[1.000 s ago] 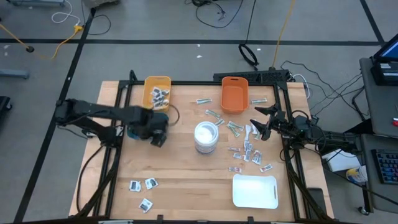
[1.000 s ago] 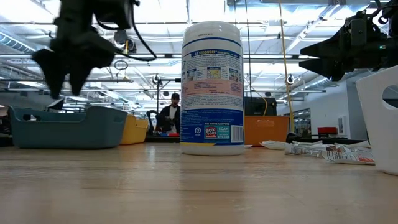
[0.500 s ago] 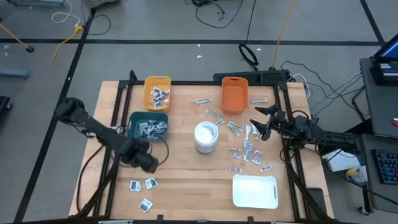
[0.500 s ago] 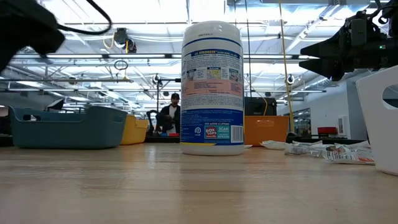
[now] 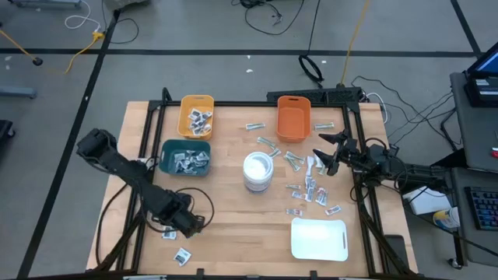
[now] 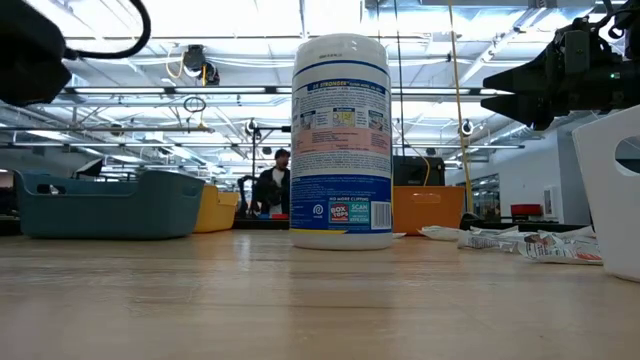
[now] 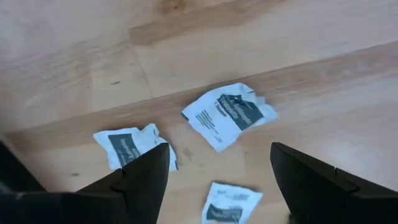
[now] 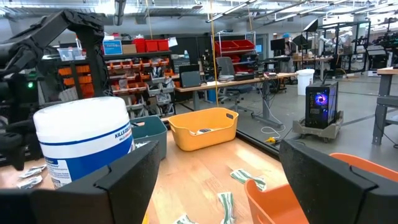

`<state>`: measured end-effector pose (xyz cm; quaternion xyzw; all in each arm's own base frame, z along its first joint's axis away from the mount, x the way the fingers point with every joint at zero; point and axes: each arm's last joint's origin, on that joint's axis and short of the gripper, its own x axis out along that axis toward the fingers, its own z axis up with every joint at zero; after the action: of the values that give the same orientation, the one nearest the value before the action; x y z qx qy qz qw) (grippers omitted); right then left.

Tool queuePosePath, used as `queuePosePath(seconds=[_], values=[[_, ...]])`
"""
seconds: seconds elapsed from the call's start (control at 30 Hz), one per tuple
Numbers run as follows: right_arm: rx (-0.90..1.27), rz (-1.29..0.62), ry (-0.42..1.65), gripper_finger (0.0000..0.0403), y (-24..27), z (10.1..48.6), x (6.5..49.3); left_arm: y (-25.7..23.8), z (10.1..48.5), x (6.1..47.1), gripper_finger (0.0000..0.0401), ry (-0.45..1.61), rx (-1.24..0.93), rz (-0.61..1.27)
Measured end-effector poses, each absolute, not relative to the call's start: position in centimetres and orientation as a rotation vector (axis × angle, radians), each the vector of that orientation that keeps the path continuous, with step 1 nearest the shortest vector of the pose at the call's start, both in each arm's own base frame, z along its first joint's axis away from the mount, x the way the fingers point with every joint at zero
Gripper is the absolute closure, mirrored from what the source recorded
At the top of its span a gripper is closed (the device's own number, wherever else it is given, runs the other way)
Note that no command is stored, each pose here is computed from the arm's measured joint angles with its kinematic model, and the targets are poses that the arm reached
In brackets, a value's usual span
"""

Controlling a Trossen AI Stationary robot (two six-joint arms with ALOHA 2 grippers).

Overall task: Pick & Place First Aid Supplies
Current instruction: Put the black pad into the yellow bin

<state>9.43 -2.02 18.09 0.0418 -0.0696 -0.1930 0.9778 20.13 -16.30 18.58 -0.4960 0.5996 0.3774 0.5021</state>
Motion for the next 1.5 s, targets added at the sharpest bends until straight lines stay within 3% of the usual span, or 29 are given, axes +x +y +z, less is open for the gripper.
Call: queuePosePath(seconds=[0.47, 0.9, 1.1, 1.5], values=[[0.084, -0.389, -0.141, 0.0079, -2.0, 18.1, 9.4, -17.5, 14.4, 21.7, 0.0157, 1.473, -1.103, 0.934], [0.084, -0.389, -0.141, 0.0078, -2.0, 18.1, 9.4, -17.7, 14.2, 21.8, 0.0329, 1.523, -1.073, 0.870], [0.084, -0.389, -0.140, 0.0078, -2.0, 18.1, 9.4, -17.7, 14.2, 21.8, 0.0373, 1.532, -1.062, 0.848], [0.084, -0.389, -0.140, 0.0077, -2.0, 18.1, 9.4, -14.5, 20.1, 20.3, 0.0392, 1.510, -1.041, 0.659]])
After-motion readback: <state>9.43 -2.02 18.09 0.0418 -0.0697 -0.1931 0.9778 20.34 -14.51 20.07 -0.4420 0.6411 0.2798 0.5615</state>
